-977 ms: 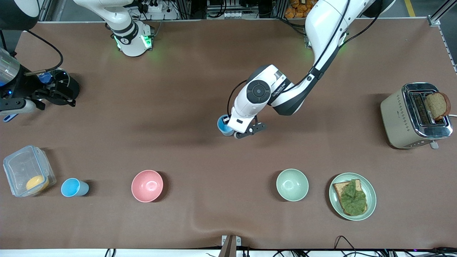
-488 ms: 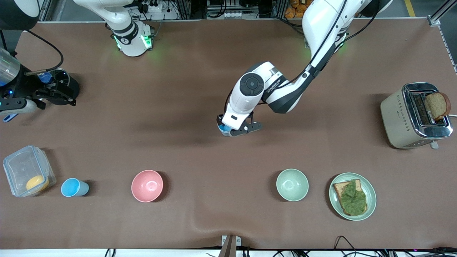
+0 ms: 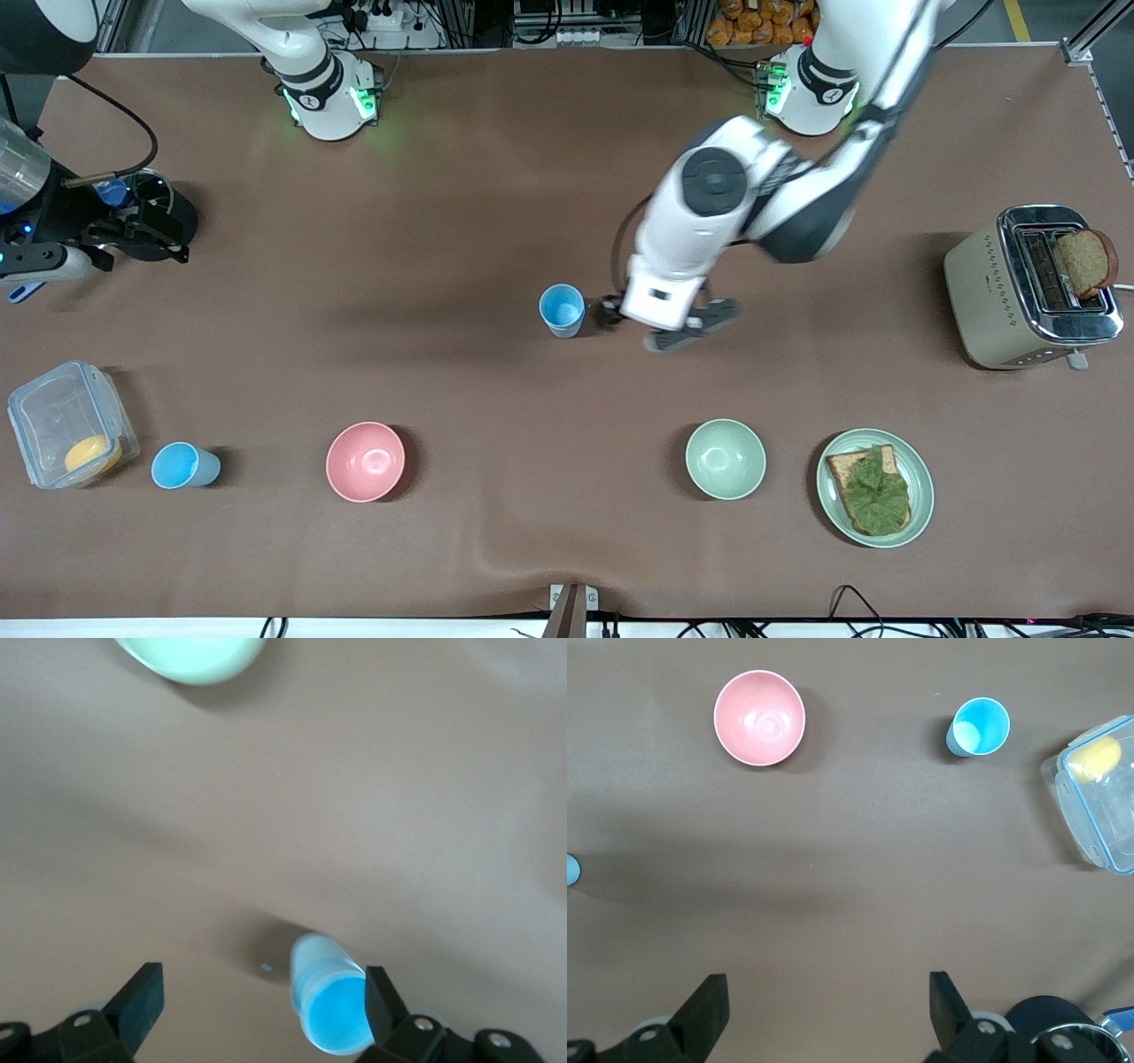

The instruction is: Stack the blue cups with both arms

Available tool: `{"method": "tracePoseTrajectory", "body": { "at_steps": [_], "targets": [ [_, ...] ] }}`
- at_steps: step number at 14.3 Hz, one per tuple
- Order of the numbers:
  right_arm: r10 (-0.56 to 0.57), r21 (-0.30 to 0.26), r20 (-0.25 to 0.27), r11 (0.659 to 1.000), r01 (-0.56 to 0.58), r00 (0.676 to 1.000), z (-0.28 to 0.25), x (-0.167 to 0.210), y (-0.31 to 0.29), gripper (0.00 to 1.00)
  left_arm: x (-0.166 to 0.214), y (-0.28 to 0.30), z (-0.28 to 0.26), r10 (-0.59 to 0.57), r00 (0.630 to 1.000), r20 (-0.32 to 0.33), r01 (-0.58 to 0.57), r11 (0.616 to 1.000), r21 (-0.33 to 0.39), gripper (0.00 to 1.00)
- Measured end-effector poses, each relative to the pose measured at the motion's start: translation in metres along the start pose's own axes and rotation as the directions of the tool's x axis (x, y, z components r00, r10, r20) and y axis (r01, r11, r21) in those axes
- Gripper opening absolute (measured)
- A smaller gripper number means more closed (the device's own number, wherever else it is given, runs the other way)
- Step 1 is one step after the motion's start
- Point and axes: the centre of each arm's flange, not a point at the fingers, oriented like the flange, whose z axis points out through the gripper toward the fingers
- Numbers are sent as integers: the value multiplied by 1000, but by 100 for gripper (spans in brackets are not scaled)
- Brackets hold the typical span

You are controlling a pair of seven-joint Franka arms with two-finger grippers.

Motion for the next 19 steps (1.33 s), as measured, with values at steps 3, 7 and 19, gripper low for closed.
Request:
{"method": "tracePoseTrajectory", "body": {
  "at_steps": [3, 7, 19],
  "targets": [
    [-1, 0, 0, 1000, 1, 1000, 0, 0, 0, 100, 47, -40, -28, -50, 999, -13, 51, 998, 42, 100],
    [-1, 0, 0, 1000, 1, 1000, 0, 0, -1, 100, 84, -76, -46, 67, 998, -8, -66, 995, 71, 100],
    [0, 0, 0, 1000, 0, 1000, 0, 0, 0, 100, 183, -207, -110, 363, 916, 171, -387, 911, 142, 100]
  ]
}}
